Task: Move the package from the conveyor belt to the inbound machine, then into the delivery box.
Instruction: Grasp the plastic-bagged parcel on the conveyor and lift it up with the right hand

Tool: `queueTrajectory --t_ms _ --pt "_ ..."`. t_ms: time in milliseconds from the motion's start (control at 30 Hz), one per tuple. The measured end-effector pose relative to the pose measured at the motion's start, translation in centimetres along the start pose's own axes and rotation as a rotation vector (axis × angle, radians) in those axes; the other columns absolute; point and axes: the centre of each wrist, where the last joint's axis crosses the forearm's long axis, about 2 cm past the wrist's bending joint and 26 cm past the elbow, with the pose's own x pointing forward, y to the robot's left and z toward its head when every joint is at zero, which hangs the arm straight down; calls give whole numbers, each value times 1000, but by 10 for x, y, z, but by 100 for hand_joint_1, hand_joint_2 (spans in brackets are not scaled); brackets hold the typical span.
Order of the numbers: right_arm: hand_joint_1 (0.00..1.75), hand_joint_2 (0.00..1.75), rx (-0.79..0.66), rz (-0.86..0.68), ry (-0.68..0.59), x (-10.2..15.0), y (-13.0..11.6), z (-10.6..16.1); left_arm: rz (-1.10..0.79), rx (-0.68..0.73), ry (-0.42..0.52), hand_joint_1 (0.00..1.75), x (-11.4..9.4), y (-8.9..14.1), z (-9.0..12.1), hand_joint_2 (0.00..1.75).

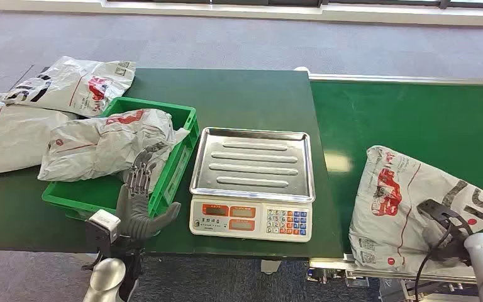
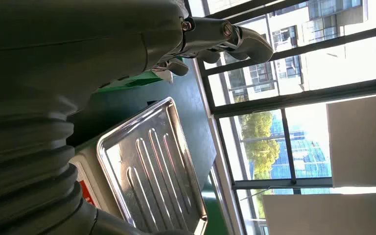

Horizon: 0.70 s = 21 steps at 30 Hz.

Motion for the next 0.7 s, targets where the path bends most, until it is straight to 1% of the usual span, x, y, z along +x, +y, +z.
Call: queueTrajectory --t_ms 67,133,200,233,300,367,433,700 --pt "175 175 -51 -68 -97 1 -2 0 -3 5 -1 0 1 0 1 175" --pt "175 175 -175 -198 -282 4 -8 1 -8 13 -8 0 3 0 3 175" --pt "175 175 -320 -311 -438 11 -17 3 -12 20 -16 0 5 0 5 175" --pt "175 175 -392 -357 -501 14 -22 5 -14 23 -19 0 5 0 6 175" --pt "175 175 -497 -421 -584 21 -30 8 -17 28 -25 0 6 0 7 175" --pt "175 175 -551 -458 -626 28 -35 11 -19 31 -27 0 7 0 8 175" --pt "175 175 -574 -477 -646 32 -38 13 -20 31 -29 0 7 0 8 175" --pt "175 175 -600 -499 -680 42 -41 17 -20 32 -29 0 7 -1 8 175"
